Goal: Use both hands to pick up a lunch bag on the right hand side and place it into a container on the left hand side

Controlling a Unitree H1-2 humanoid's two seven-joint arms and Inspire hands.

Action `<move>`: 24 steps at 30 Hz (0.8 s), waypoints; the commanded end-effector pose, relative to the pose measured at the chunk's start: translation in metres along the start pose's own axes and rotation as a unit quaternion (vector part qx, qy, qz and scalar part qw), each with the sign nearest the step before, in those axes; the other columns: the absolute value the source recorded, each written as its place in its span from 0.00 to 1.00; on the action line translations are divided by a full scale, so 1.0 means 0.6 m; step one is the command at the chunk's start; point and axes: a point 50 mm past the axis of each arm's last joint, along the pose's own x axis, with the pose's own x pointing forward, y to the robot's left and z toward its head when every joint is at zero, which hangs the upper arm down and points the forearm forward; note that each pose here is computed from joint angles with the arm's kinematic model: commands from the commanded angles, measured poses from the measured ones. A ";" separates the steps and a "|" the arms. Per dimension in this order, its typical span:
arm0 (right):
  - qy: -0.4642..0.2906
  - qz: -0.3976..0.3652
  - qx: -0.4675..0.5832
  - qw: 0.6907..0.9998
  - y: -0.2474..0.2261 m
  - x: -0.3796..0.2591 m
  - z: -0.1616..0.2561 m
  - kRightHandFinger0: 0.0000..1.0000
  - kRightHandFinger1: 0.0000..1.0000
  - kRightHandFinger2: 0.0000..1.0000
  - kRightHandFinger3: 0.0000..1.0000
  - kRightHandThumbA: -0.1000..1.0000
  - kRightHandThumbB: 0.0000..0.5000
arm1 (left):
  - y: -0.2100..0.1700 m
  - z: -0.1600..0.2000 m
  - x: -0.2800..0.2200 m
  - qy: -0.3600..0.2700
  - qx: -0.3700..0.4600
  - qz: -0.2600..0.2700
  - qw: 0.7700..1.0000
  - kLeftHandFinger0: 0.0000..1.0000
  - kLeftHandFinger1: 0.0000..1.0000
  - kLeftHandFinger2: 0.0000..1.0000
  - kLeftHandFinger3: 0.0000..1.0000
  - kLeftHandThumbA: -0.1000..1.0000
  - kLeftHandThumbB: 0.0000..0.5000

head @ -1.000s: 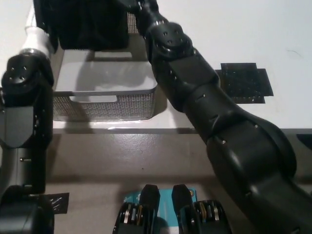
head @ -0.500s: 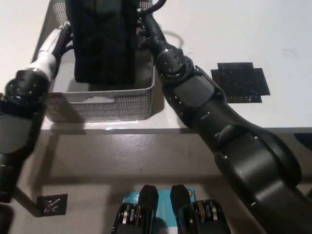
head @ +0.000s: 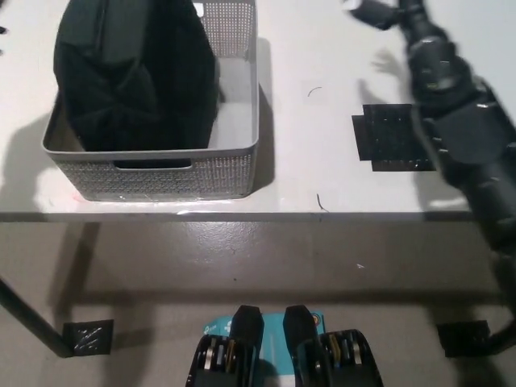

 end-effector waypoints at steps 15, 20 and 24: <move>-0.102 -0.021 0.025 0.994 -0.134 -0.084 0.073 0.83 0.98 1.00 1.00 0.93 0.25 | 0.117 0.101 -0.109 -0.162 -0.032 0.053 0.985 0.82 0.93 1.00 1.00 1.00 0.41; -0.225 -0.037 0.109 0.968 -0.134 -0.207 0.120 1.00 1.00 1.00 1.00 1.00 0.43 | 0.061 0.144 -0.236 -0.300 -0.146 0.087 0.939 1.00 1.00 1.00 1.00 1.00 0.50; -0.289 -0.033 0.146 0.946 -0.128 -0.327 0.151 1.00 1.00 1.00 1.00 1.00 0.35 | -0.001 0.173 -0.323 -0.373 -0.207 0.092 0.900 1.00 1.00 1.00 1.00 1.00 0.59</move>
